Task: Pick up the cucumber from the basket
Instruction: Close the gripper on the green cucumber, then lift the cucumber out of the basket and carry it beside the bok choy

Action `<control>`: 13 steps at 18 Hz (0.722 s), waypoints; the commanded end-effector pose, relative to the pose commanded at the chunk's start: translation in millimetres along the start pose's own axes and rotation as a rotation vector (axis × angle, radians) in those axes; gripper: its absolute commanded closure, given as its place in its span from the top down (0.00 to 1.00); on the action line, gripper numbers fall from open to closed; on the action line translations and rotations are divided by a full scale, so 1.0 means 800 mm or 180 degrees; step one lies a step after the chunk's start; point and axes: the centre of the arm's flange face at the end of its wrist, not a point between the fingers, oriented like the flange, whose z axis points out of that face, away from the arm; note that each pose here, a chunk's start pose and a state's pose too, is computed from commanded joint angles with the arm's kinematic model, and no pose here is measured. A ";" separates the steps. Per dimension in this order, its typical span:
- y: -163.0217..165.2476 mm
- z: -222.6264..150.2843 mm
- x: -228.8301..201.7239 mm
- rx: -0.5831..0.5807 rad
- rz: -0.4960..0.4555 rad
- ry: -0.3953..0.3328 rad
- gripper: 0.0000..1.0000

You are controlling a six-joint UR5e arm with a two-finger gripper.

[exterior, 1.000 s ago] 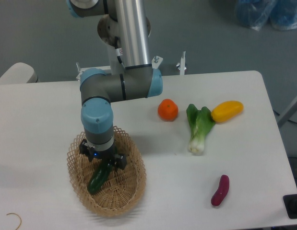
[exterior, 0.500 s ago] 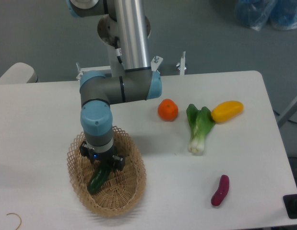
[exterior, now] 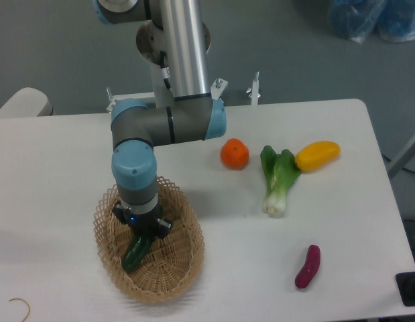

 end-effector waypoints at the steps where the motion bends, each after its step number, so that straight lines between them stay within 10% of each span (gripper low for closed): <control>1: -0.001 -0.002 0.000 0.0008 0.0001 -0.0005 0.47; 13: 0.008 -0.200 -0.118 0.0357 0.0299 -0.0704 0.47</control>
